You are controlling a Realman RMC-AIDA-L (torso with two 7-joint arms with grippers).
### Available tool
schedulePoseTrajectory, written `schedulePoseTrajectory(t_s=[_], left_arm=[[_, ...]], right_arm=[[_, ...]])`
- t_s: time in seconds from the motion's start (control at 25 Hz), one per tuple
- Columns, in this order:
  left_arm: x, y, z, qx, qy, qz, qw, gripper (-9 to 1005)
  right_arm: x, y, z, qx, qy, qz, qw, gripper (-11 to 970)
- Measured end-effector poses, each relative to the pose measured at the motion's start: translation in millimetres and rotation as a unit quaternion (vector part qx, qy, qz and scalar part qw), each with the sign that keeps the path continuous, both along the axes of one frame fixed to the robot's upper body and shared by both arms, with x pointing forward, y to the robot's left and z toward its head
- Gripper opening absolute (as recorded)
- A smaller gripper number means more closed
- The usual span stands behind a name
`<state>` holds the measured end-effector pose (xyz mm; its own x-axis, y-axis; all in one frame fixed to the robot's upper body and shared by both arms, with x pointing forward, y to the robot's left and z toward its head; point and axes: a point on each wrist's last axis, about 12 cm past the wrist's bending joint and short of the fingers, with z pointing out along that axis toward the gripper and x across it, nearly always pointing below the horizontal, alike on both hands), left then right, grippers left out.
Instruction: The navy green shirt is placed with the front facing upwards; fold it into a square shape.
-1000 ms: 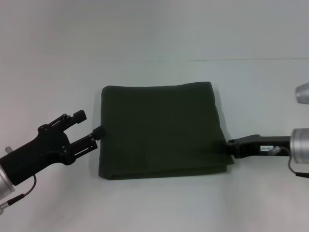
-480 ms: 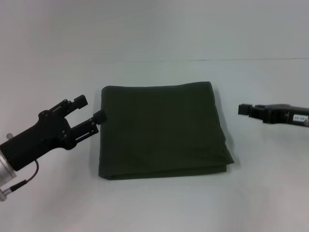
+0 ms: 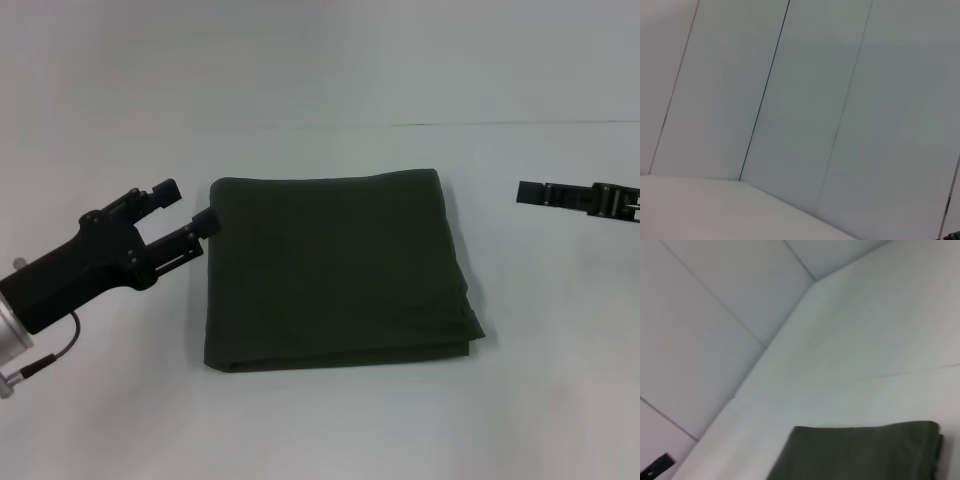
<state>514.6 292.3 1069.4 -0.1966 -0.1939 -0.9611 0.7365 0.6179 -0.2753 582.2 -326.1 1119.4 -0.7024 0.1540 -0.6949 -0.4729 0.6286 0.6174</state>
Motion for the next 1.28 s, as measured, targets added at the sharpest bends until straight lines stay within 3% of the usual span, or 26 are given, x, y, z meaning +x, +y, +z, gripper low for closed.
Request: schedulePoseTrajectory(t_s=[0.2, 0.32, 0.52, 0.96, 1.28], left_arm=[[-4.0, 5, 15.8, -0.02, -0.016, -0.044, 0.999, 797], [-12.5, 9, 28.1, -0.029, -0.03, -0.087, 0.995, 799], [-23.7, 12, 37.9, -0.006, -0.026, -0.147, 0.989, 801], [-27.1, 8, 25.5, 0.057, 0.069, -0.192, 0.977, 792], [-25.4, 2, 22.6, 0.071, 0.088, -0.211, 0.971, 794]], right_arm=[[-14.4, 10, 3.1, 0.022, -0.071, 0.061, 0.995, 416], [-30.7, 21, -0.3, 0.034, -0.135, 0.113, 0.984, 664], [-51.0, 39, -11.8, 0.021, -0.195, 0.183, 0.963, 866], [-66.1, 43, -25.4, -0.01, -0.166, 0.247, 0.955, 899], [-66.0, 42, -29.7, -0.027, -0.154, 0.252, 0.955, 899]])
